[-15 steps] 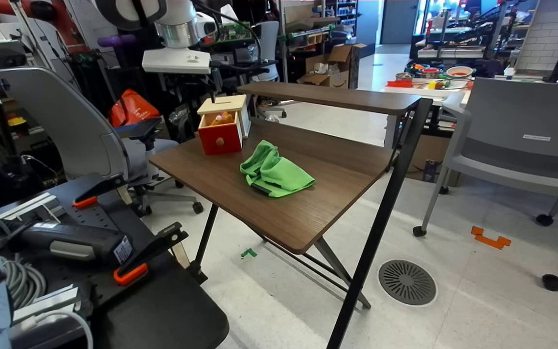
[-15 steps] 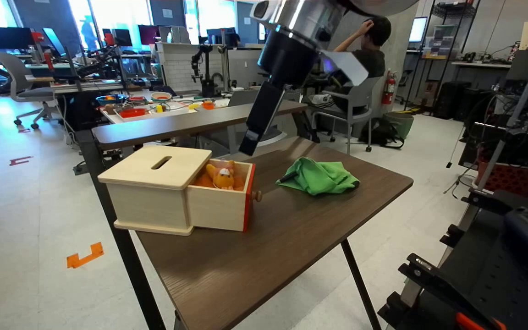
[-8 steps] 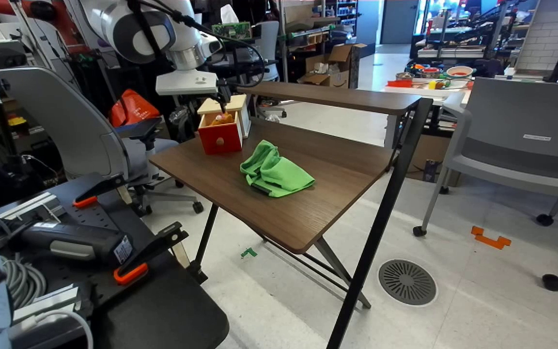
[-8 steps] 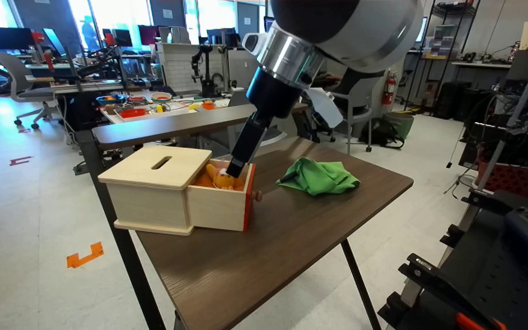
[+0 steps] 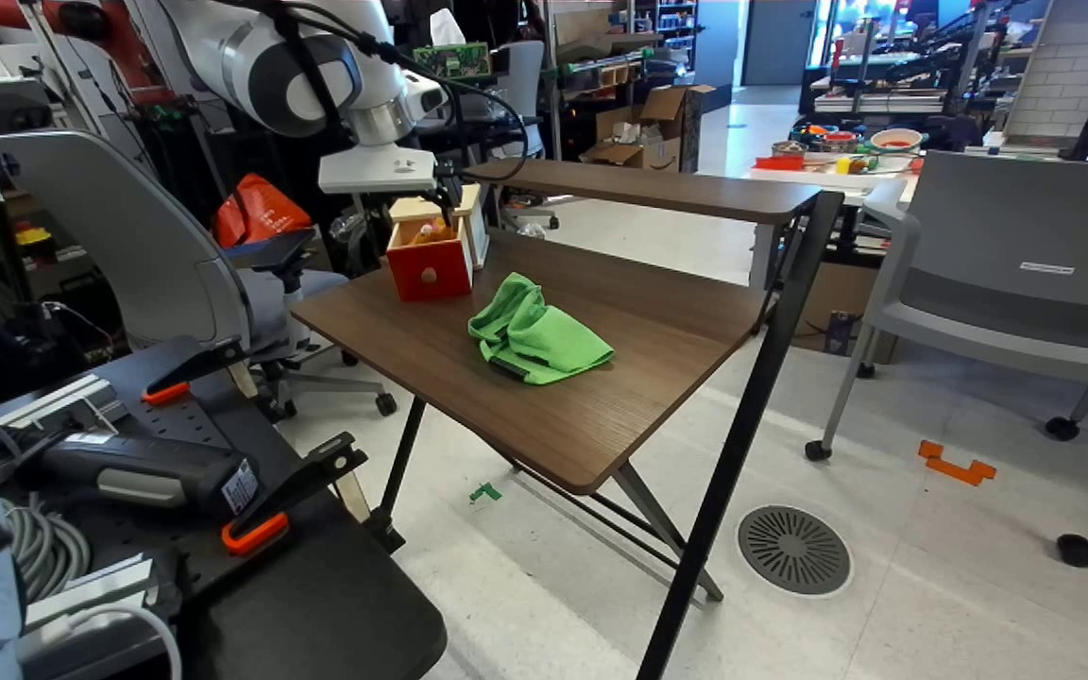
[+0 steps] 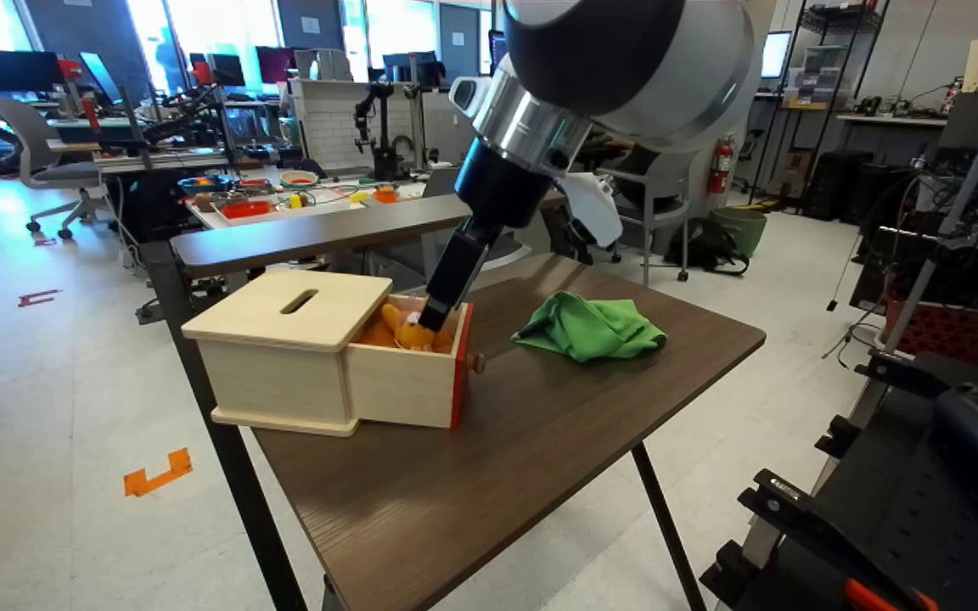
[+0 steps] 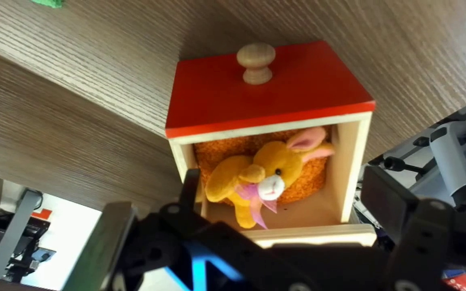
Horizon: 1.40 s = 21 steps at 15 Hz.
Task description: Move the green cloth to the right, then pick the stuffed animal in the drawer and put it on the table, the move the green cloth slightly up on the table
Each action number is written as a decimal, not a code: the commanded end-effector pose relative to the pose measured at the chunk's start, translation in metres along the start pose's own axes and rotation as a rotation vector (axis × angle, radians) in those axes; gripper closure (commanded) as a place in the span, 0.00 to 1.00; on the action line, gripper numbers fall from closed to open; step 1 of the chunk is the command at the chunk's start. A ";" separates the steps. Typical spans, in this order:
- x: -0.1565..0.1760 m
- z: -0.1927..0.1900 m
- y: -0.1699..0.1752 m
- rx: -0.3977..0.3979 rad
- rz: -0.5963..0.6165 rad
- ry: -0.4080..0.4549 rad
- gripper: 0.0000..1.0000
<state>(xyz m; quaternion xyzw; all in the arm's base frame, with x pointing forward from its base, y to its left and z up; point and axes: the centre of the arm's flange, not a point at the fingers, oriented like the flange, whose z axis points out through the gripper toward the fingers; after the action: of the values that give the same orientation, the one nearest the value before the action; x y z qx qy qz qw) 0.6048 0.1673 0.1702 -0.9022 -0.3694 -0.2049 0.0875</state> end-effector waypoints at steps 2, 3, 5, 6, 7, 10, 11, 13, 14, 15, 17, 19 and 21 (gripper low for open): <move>0.003 0.005 0.001 -0.025 -0.019 -0.003 0.00; 0.004 0.006 0.001 -0.028 -0.021 -0.003 0.00; 0.007 0.010 0.002 -0.032 -0.024 -0.004 0.00; 0.008 0.012 0.002 -0.031 -0.024 -0.005 0.00; 0.009 0.014 0.002 -0.032 -0.025 -0.007 0.00; 0.011 0.022 0.003 -0.027 -0.020 -0.007 0.00; 0.011 0.024 0.002 -0.025 -0.021 -0.006 0.00; 0.014 0.027 0.002 -0.020 -0.022 0.000 0.03; 0.015 0.029 0.002 -0.017 -0.026 0.002 0.16; 0.017 0.030 0.001 -0.017 -0.029 0.005 0.28; 0.019 0.032 0.000 -0.015 -0.035 0.011 0.37; 0.020 0.034 0.000 -0.015 -0.040 0.011 0.54; 0.020 0.036 0.000 -0.014 -0.041 0.010 0.69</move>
<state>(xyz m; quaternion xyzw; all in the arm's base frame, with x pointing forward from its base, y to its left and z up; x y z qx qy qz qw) 0.6213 0.1862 0.1502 -0.8961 -0.3842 -0.2077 0.0788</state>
